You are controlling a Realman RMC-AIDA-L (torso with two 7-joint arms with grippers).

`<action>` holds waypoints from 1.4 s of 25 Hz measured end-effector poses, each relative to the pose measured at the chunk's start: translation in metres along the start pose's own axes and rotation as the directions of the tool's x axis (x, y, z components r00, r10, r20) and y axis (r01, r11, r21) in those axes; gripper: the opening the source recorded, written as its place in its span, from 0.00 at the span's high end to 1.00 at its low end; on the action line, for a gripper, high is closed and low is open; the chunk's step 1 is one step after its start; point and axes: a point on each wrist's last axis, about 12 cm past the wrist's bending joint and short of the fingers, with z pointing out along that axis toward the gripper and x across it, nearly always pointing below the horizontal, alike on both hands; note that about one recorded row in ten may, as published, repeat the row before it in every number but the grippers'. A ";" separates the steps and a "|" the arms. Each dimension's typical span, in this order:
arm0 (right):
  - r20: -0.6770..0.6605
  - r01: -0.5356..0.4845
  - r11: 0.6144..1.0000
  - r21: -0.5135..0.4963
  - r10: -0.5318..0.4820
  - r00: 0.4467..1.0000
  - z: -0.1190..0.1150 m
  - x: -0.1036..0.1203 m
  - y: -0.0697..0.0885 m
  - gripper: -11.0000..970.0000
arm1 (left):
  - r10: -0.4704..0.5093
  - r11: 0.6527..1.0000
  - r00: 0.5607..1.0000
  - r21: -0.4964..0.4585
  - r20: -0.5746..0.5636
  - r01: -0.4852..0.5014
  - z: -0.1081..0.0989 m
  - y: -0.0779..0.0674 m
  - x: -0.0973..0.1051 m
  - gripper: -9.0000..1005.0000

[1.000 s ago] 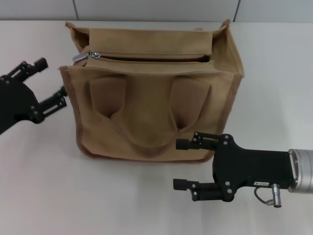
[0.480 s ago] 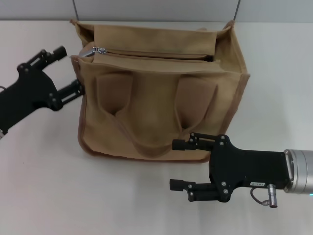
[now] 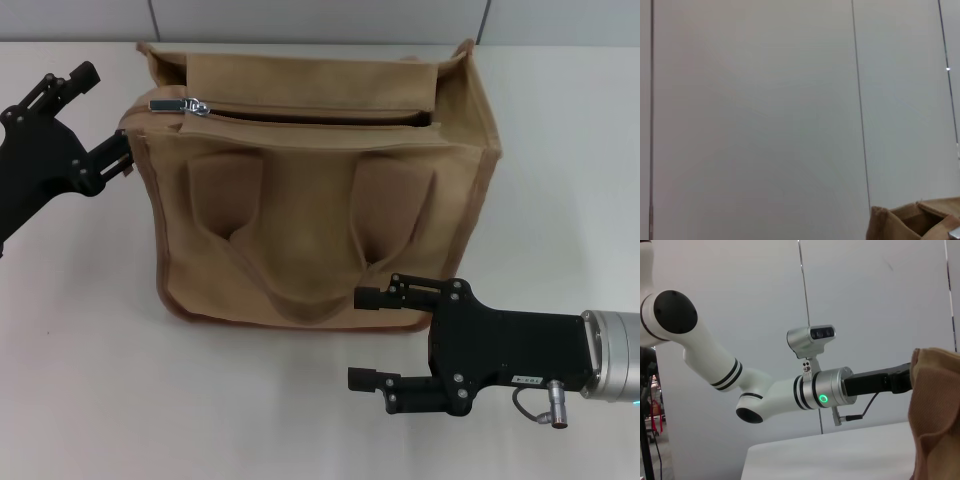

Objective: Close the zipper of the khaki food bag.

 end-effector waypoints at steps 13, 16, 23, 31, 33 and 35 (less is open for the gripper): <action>-0.006 0.007 1.000 0.001 -0.007 1.000 0.002 -0.001 -0.003 0.21 | -0.025 1.000 0.999 0.008 0.042 0.025 -0.007 -0.011 0.003 0.31; -0.009 0.007 1.000 0.004 -0.007 1.000 0.002 -0.001 -0.003 0.21 | -0.031 1.000 0.999 -0.002 0.032 0.031 -0.007 -0.012 0.005 0.31; -0.010 0.007 1.000 0.004 -0.007 1.000 0.002 -0.001 -0.004 0.21 | -0.026 1.000 0.999 -0.005 0.023 0.026 -0.006 -0.011 0.007 0.60; 0.048 0.007 0.999 0.040 -0.008 0.999 0.001 -0.007 -0.006 0.21 | -0.024 1.000 0.999 -0.001 0.045 0.025 -0.007 -0.012 0.004 0.87; 0.081 0.009 0.999 0.051 -0.013 0.997 0.001 -0.010 -0.007 0.21 | -0.025 1.000 0.998 0.006 0.057 0.025 -0.008 -0.013 0.003 0.92; 0.126 0.033 0.996 0.078 -0.043 0.991 0.000 -0.013 -0.007 0.21 | -0.024 1.000 0.996 0.018 0.082 0.023 -0.009 -0.017 0.002 0.98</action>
